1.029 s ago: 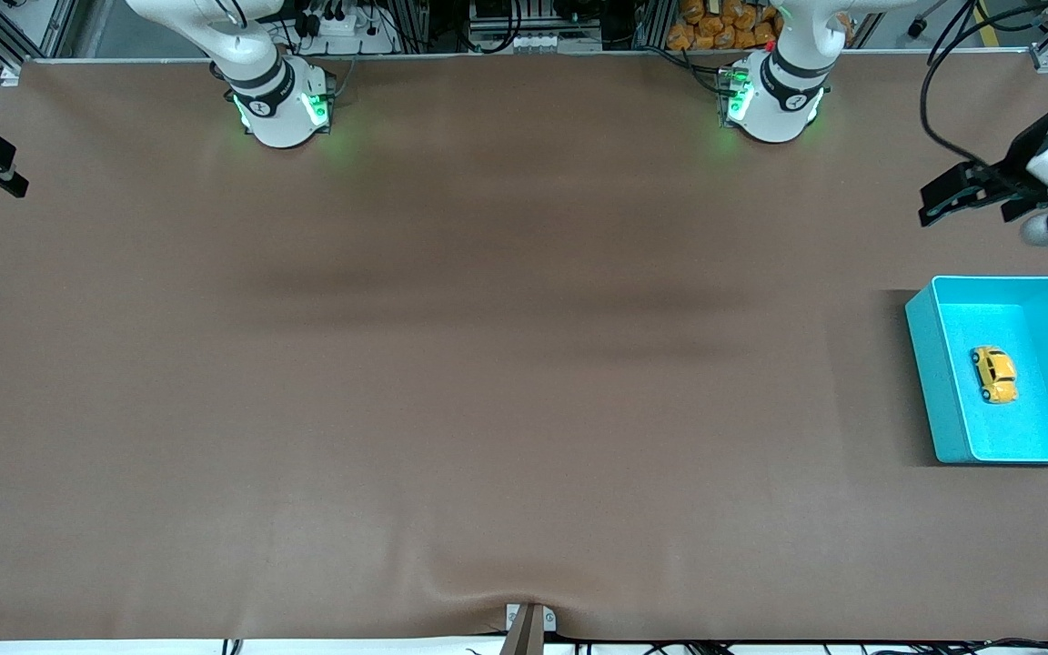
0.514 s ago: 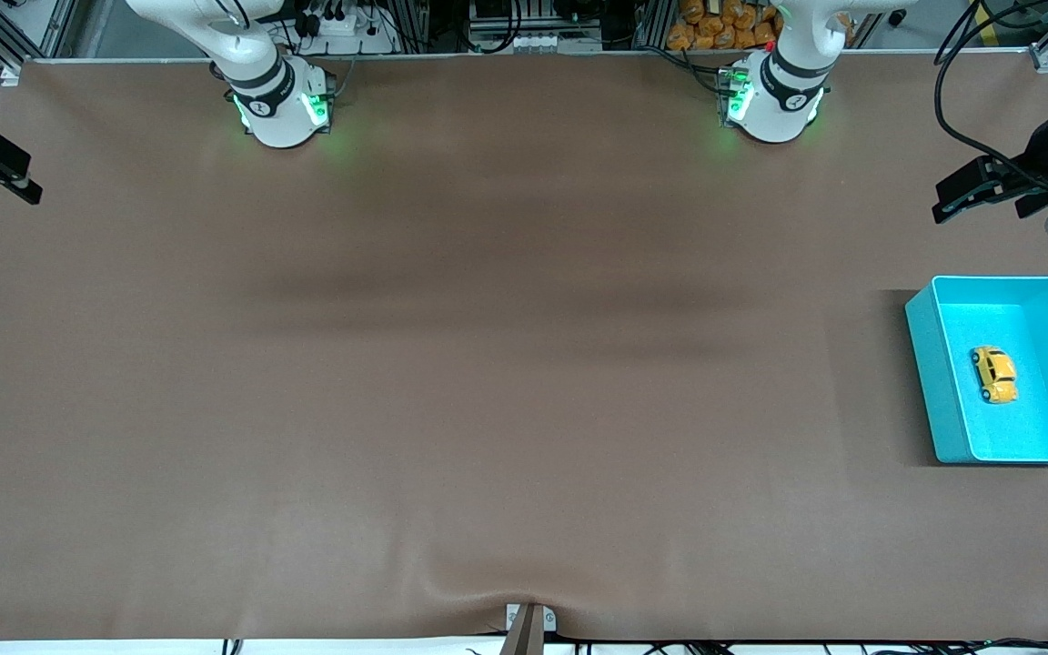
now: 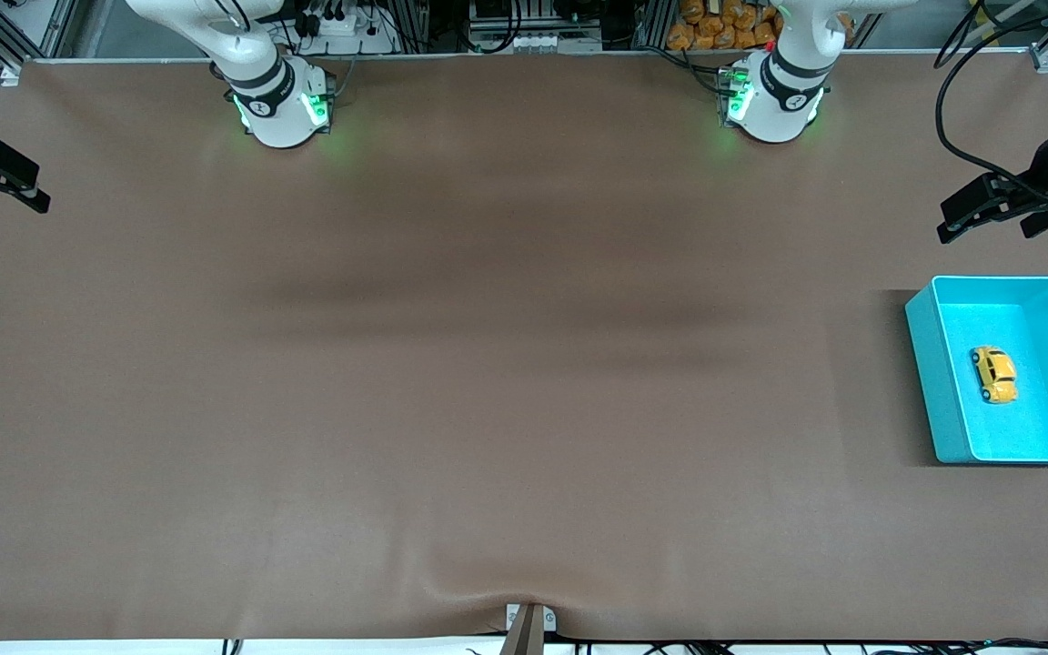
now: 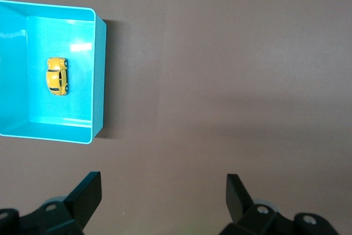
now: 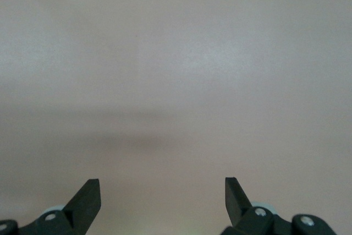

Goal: Wind and store yellow beetle car

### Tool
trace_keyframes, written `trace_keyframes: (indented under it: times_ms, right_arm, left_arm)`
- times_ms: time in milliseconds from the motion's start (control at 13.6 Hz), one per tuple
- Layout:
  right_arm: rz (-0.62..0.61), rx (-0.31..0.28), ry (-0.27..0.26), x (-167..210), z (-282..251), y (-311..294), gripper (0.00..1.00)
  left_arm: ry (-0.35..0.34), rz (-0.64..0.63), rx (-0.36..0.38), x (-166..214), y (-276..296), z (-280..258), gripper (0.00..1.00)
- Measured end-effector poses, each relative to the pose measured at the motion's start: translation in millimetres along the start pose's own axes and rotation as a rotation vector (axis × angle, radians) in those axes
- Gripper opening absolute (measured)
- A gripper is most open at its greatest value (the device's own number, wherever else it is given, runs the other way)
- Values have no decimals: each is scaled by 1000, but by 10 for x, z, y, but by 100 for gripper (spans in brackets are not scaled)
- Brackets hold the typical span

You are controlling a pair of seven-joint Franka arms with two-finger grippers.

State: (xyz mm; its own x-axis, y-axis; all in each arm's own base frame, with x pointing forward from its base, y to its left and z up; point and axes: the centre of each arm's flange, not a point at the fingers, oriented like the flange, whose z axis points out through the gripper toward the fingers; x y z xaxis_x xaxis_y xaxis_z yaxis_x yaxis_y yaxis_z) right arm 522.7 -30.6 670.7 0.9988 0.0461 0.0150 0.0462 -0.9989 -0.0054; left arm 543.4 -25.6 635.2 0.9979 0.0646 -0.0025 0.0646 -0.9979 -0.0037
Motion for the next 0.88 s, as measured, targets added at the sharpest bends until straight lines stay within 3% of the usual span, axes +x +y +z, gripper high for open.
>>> trace_keyframes:
  times_ms: [882]
  right_arm:
    - [49, -2, -5, 61, 33, -54, 100]
  left_arm:
    - [-17, 74, 1, -19, 6, 14, 100]
